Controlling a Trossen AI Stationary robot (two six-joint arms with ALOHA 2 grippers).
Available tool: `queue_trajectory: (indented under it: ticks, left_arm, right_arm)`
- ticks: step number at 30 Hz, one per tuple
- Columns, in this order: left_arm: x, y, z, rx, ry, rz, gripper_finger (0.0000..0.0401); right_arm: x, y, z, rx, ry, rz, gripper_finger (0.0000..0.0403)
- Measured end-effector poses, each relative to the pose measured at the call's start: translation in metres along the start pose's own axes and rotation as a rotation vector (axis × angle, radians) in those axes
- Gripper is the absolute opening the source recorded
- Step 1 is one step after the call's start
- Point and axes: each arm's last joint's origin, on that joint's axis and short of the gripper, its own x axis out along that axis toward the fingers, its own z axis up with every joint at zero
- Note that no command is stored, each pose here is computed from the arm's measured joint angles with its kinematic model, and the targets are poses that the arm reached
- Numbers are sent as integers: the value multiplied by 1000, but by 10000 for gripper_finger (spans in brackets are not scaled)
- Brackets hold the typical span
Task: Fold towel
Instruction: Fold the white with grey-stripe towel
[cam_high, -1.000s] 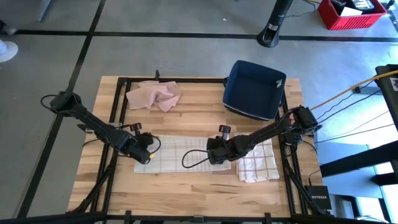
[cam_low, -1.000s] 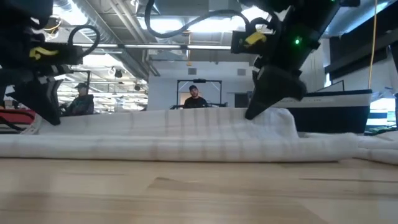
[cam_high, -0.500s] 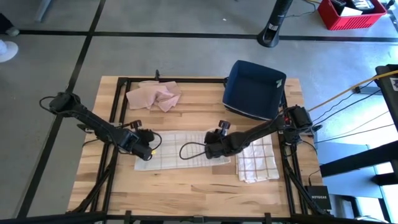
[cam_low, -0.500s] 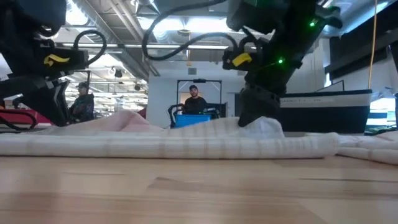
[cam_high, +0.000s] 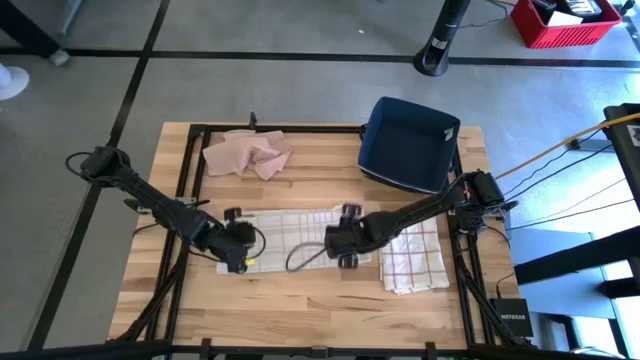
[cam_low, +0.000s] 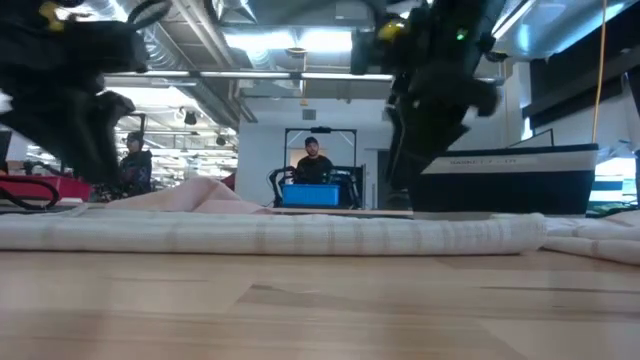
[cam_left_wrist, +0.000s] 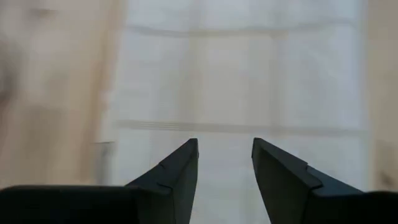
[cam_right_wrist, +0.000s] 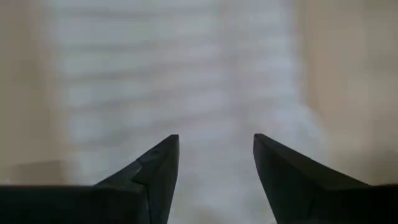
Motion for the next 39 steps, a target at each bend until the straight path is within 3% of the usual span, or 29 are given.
queue_trajectory:
  ticks: [4,8,13,22,27,32,36,39]
  left_arm:
    - [8,-3,-12,5,45,-96,135]
    - [19,2,-30,-46,115,-90,131]
    - [25,5,-43,-95,178,-116,130]
    - [12,2,-33,-113,248,-186,130]
    - [-7,-4,-5,-120,112,-236,130]
    - [-12,-13,21,-38,-193,-237,130]
    - [-5,-21,40,26,-397,-167,130]
    - [5,-23,50,70,-460,-145,130]
  right_arm:
    - [17,14,-6,-59,-105,188,209]
    - [32,13,-16,-30,-158,206,209]
    - [39,14,-29,17,-97,240,209]
    - [22,22,-17,81,-71,312,209]
    - [-15,16,-6,116,-67,323,209]
    - [-45,1,-15,230,-89,296,209]
    - [-48,-7,-34,357,-82,268,209]
    - [-41,-10,-49,463,-77,278,209]
